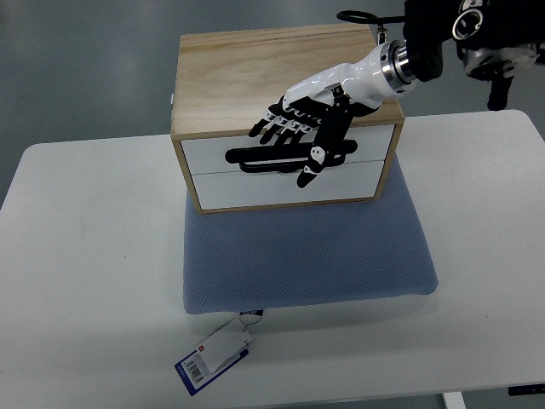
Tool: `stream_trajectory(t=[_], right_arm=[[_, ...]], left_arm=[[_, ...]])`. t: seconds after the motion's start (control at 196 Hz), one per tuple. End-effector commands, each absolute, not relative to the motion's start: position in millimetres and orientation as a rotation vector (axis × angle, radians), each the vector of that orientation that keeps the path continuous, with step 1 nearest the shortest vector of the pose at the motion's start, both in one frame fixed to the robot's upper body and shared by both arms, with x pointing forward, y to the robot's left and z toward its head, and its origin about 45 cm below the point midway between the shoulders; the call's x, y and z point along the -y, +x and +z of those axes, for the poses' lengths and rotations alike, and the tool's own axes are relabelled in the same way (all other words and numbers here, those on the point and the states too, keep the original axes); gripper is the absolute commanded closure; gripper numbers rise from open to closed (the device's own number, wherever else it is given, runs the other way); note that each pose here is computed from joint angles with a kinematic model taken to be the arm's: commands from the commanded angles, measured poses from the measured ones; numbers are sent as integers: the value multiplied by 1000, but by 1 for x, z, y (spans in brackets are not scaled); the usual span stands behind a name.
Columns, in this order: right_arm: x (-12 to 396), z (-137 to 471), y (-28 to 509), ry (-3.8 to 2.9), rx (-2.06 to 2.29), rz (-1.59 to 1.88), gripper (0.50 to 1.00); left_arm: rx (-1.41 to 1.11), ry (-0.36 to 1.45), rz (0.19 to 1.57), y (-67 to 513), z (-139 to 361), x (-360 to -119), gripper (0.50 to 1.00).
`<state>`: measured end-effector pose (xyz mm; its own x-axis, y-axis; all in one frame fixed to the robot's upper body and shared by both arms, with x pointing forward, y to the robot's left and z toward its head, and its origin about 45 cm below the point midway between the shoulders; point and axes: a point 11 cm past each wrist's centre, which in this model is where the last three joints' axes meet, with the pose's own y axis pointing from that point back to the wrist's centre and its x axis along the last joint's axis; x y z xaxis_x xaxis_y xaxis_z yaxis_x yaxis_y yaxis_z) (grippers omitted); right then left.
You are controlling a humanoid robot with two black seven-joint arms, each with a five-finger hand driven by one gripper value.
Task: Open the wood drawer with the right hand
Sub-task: 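Lower the right hand to the black handle of the upper drawer, then curl the right hand fingers around the black handle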
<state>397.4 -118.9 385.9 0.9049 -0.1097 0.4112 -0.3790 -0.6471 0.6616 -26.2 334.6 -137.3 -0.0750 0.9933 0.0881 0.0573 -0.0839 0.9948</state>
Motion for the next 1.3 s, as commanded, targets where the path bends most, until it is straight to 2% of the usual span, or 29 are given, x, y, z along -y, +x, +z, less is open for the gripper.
stream_trajectory(t=[0.0,0.744,1.295], right_arm=[[119,377,401,2230,382,430,572],[128,339,404,2168,426,387,572],[131,341,394,2179,328,336,570]], left_arm=[[-1265,1276,1305,-26,-137,-335,500],[-1264,1274,1306,-25,-137,-335,500],[-1265,1276,1305,-26,-137,-335,500]])
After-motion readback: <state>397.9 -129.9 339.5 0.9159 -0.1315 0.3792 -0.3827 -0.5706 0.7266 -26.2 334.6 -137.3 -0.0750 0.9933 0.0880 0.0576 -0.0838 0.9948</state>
